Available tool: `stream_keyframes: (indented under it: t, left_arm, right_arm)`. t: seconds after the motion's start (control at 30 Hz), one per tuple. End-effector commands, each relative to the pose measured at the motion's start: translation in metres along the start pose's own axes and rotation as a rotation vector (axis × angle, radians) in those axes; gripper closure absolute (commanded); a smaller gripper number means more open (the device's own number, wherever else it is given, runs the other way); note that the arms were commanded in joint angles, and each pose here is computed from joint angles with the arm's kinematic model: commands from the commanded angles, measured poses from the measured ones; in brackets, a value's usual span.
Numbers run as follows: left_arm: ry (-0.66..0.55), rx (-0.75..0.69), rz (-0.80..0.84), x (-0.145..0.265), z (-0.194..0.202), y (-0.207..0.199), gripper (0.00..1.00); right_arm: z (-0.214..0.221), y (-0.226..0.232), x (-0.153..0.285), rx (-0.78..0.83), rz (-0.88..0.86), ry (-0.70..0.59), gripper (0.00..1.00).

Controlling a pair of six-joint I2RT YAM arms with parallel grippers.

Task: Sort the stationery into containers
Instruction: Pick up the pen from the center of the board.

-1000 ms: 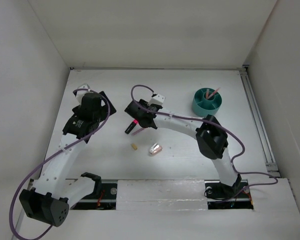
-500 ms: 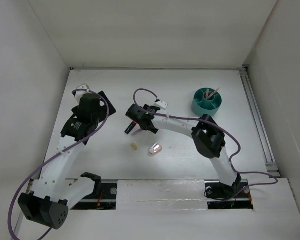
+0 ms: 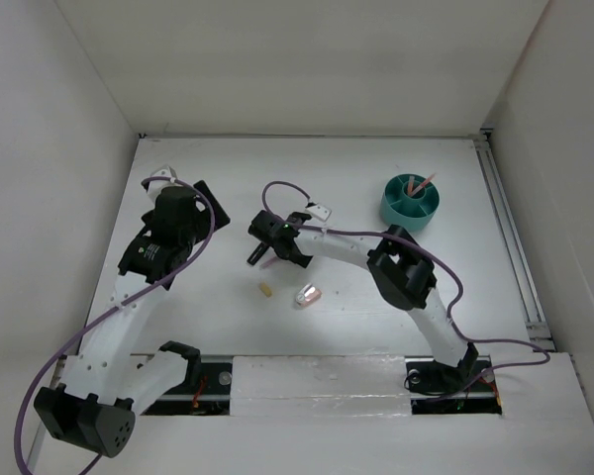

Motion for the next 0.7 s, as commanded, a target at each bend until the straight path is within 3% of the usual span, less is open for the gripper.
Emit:
stream_keyframes:
  t: [0.0, 0.07, 0.3, 0.5, 0.57, 0.67]
  left_arm:
    - [-0.045, 0.007, 0.041, 0.009, -0.013, -0.007, 0.01]
    - [-0.045, 0.007, 0.041, 0.009, -0.013, -0.007, 0.01]
    - [-0.051, 0.007, 0.034, 0.009, -0.014, -0.006, 0.01]
    - [-0.058, 0.011, 0.04, 0.011, -0.016, -0.006, 0.01]
    - [-0.058, 0.011, 0.04, 0.011, -0.016, -0.006, 0.01]
    - [-0.051, 0.007, 0.034, 0.009, -0.014, -0.006, 0.01]
  right_arm:
    - [0.006, 0.001, -0.005, -0.013, 0.02, 0.035, 0.4]
    - [0.009, 0.0, -0.009, -0.008, 0.027, 0.036, 0.57]
    - [0.014, -0.004, -0.011, 0.017, 0.031, 0.055, 0.69]
    - [0.013, -0.008, -0.018, 0.021, 0.037, 0.074, 0.89]
    - [0.017, -0.009, -0.019, 0.02, 0.035, 0.094, 1.0]
    - [0.004, -0.004, -0.012, 0.01, -0.001, 0.086, 1.0]
Point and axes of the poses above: each gripper's point midway between its finger pads, its own x axis back along the fingers, its own y axis along the line the jaws close on, z = x × y, the point moved 4 cm from there along x, back along the fingers, and after that the axes turned 3 degrees about x, right-handed, at the moved point
